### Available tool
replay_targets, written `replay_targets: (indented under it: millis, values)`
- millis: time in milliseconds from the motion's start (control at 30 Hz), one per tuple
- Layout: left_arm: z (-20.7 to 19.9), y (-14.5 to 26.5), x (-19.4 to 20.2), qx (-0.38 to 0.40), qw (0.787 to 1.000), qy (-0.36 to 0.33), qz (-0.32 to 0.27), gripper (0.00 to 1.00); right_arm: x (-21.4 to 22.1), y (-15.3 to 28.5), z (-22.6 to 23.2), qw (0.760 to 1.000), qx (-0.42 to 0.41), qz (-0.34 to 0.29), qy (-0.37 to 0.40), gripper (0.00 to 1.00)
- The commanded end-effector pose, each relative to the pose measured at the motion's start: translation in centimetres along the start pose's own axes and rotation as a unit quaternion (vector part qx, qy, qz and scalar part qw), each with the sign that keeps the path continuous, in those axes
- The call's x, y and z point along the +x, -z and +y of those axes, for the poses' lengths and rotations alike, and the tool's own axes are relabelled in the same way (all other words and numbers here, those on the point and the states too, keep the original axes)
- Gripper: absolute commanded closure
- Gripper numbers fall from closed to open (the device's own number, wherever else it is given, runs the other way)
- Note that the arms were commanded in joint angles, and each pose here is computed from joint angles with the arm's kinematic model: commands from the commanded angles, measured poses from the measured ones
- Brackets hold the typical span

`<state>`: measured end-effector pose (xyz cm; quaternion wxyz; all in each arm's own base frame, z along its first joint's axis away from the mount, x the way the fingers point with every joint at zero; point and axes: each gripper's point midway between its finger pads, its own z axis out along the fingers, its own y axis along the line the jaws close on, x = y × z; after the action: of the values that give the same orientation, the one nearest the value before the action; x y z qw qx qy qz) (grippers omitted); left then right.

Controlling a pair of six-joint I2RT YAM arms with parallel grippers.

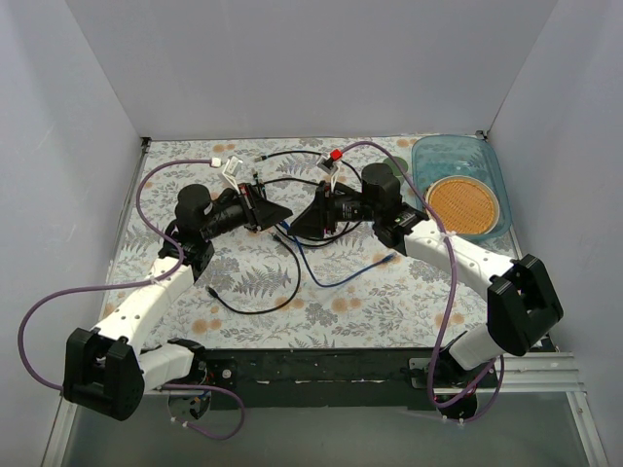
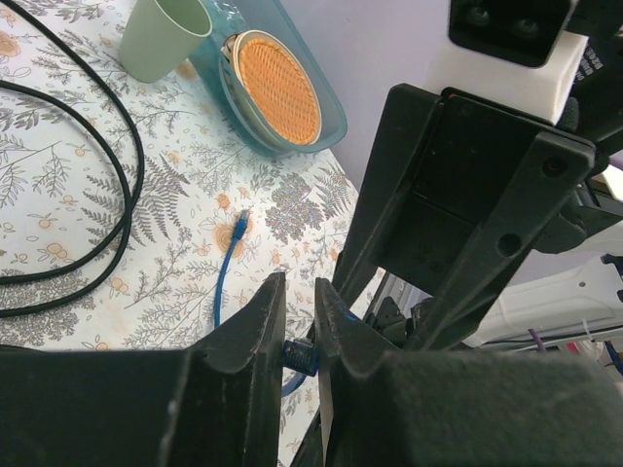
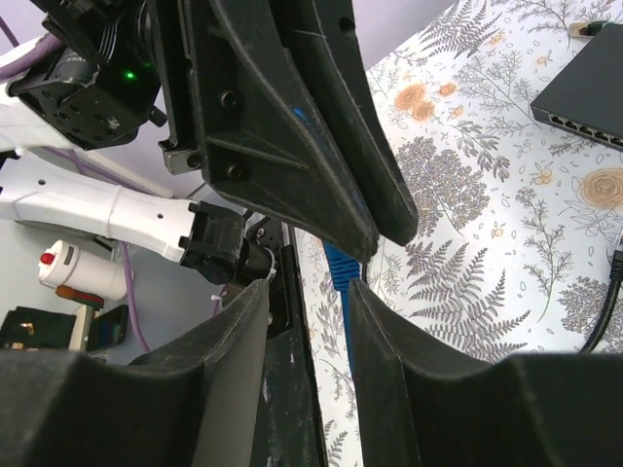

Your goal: Insert the plug into the switch port

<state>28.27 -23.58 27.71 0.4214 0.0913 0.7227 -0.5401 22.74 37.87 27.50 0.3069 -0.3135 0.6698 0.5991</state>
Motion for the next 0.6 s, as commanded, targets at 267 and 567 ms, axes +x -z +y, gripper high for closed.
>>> replay_targets:
  millis: [267,567]
  values:
    - [-2.53,0.95,-0.77,0.033,0.999,-0.023,-0.020,1.00,0.04,-0.53,-0.20,1.000,-0.014,-0.009,-0.003,0.52]
    - [-2.66,1.09,-0.61,0.035,0.999,-0.021,-0.019,1.00,-0.17,-0.67,-0.02,1.000,-0.023,-0.017,-0.006,0.55]
